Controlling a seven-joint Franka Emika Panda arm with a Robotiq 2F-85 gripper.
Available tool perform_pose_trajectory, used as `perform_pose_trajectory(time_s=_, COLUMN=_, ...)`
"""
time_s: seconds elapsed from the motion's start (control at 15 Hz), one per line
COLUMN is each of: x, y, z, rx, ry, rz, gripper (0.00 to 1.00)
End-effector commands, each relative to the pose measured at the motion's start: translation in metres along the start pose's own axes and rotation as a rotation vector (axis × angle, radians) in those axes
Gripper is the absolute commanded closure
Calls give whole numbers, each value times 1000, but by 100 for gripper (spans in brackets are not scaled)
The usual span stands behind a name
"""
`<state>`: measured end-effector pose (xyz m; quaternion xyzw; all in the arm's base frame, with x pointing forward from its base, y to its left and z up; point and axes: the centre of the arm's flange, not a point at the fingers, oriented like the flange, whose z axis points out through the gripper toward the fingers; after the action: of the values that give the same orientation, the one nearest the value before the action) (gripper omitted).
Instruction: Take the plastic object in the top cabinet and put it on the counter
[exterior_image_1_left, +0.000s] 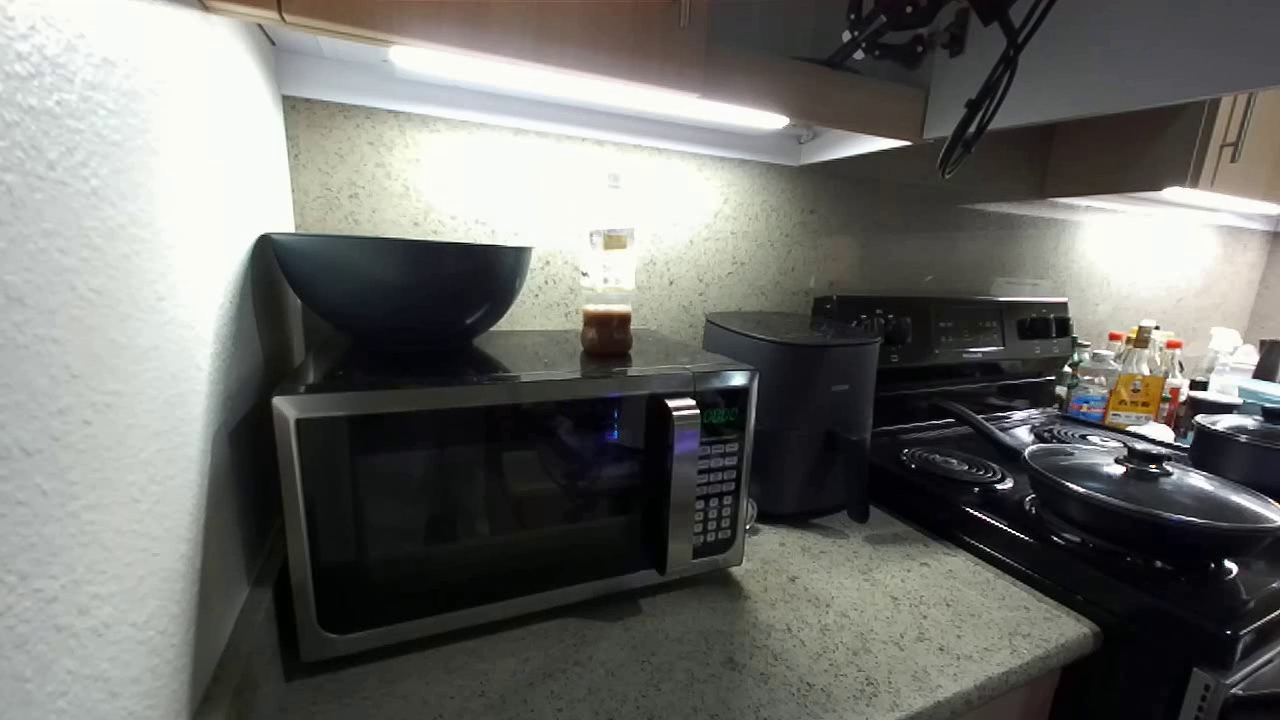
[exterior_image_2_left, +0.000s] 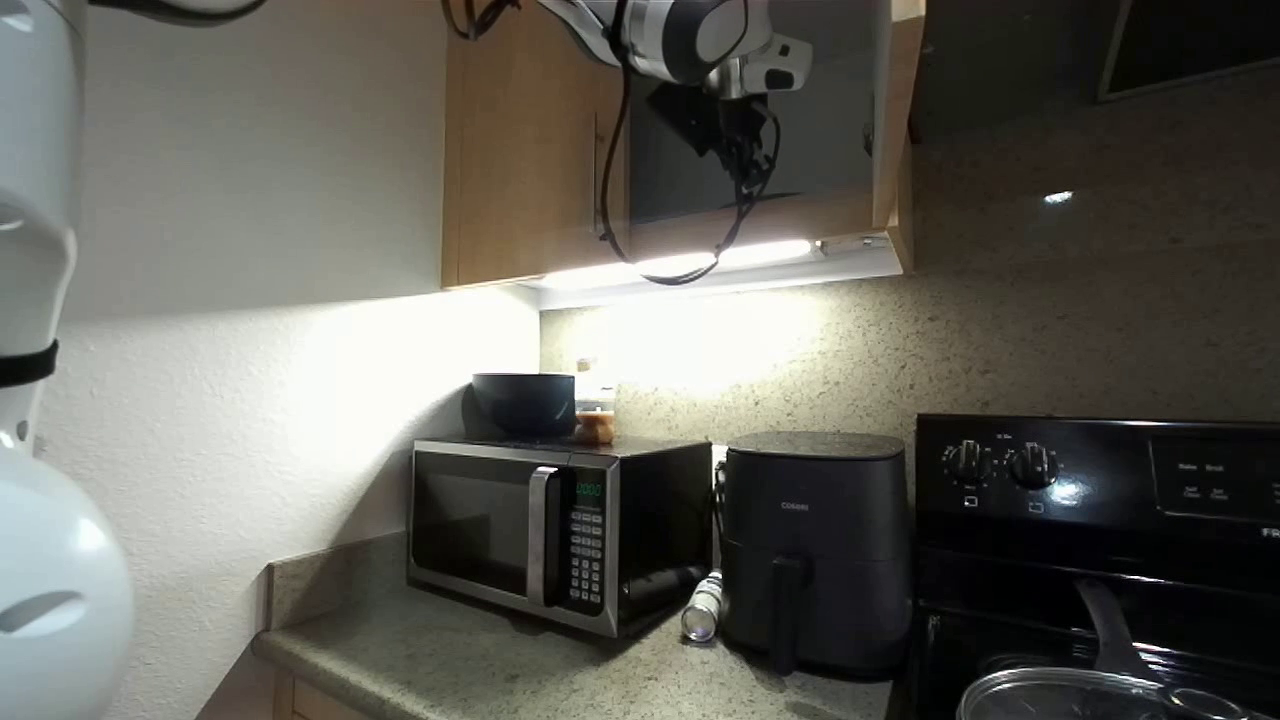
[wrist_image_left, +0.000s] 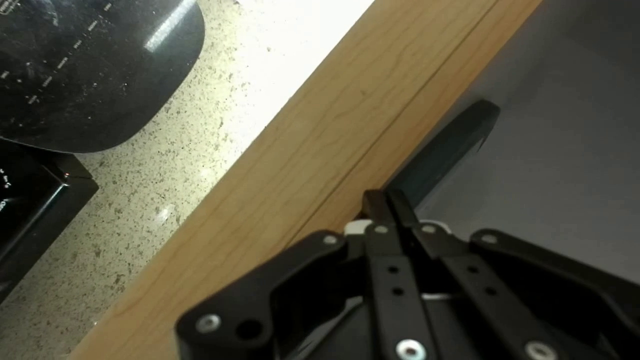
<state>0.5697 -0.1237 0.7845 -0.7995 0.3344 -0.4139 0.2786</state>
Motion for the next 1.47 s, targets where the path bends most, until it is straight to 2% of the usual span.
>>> perform_pose_trajectory(time_s=0.0, x=-12, y=-3, z=-11, rx=-1, ry=-15, rz=-21, gripper=74)
perform_pose_trajectory(time_s=0.27, x=-21, y=-11, z=-27, rx=-14, ry=-30, rz=-63, gripper=49)
perform_pose_trajectory(time_s=0.4, x=-24, y=-17, z=-42, rx=-22, ry=-12, rz=-108, gripper=36)
perform_pose_trajectory(time_s=0.73, x=-5, y=-26, z=-80, rx=-60, ry=114, rz=-190, gripper=4)
perform_pose_trajectory(time_s=0.87, x=5, y=-26, z=-86, rx=-67, ry=88, rz=-218, gripper=0)
perform_pose_trajectory(time_s=1.2, x=23, y=-28, z=-68, rx=-92, ry=-30, rz=-332, gripper=0)
perform_pose_trajectory(time_s=1.4, x=30, y=-50, z=-58, rx=-120, ry=-96, rz=-414, gripper=0)
